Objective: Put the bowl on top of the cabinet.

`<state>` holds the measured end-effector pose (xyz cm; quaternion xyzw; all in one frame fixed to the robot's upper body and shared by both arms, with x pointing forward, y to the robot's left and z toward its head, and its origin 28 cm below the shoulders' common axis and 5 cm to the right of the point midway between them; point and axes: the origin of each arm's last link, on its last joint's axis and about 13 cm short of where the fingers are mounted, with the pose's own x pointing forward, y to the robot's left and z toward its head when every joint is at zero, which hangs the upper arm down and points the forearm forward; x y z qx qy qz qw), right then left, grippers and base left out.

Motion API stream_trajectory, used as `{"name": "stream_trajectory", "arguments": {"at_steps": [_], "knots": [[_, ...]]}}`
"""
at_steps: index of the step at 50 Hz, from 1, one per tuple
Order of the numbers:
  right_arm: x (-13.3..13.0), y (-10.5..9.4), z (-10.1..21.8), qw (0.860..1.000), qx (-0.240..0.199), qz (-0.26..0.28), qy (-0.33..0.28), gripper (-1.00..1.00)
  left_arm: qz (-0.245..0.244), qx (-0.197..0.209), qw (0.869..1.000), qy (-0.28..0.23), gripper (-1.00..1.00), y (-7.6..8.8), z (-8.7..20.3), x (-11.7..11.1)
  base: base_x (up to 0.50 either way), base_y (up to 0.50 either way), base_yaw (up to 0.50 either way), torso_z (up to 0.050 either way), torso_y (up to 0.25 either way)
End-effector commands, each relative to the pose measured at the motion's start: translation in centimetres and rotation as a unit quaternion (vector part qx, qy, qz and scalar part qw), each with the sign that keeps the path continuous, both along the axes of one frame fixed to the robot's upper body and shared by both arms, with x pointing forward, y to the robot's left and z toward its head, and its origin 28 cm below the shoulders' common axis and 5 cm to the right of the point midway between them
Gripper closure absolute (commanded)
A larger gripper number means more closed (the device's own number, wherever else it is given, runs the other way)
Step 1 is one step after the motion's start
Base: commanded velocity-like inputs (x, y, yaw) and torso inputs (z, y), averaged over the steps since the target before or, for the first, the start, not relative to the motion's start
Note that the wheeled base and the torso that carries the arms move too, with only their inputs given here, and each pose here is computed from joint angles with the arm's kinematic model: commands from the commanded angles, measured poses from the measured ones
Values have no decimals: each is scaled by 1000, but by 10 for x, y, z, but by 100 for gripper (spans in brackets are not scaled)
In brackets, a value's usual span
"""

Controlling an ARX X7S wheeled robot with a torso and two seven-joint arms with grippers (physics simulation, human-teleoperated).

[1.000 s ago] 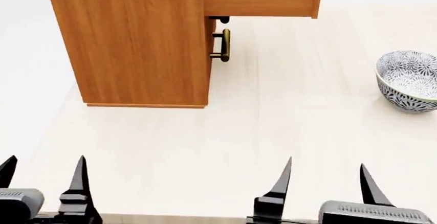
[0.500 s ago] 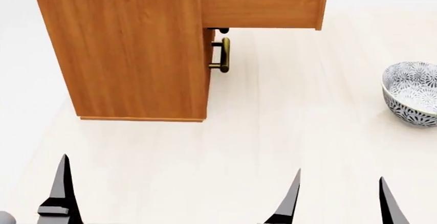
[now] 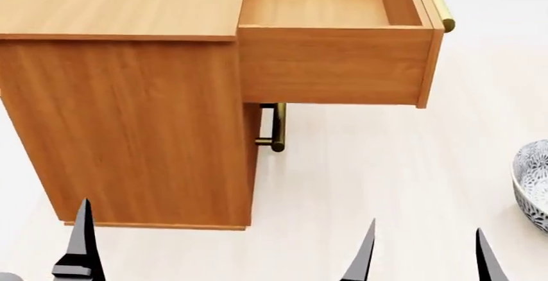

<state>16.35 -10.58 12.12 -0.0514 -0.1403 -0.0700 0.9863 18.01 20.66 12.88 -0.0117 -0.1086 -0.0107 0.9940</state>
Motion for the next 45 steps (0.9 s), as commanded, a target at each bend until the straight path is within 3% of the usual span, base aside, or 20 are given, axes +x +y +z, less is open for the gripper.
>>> {"name": "stream_trajectory", "arguments": {"at_steps": [1,17,36,40,45], "knots": [[-1,-1,0,1000,0,1,-2,-100,4,4,1000,1,-100,0,-1,1,500,0,0,0,0],[0,0,-1,1000,-1,2,-1,-100,5,5,1000,0,-100,1,0,0,500,0,0,0,1],[-1,-7,-5,1000,-6,7,10,-100,1,14,1000,-1,-100,0,-1,-1,0,0,0,0,0],[-7,-20,0,1000,-19,-17,9,-100,5,13,1000,2,-100,3,-1,0,0,0,0,0,0],[-13,-43,12,994,-89,-36,47,-100,7,14,1000,6,-100,2,-3,4,0,0,0,0,0]]}}
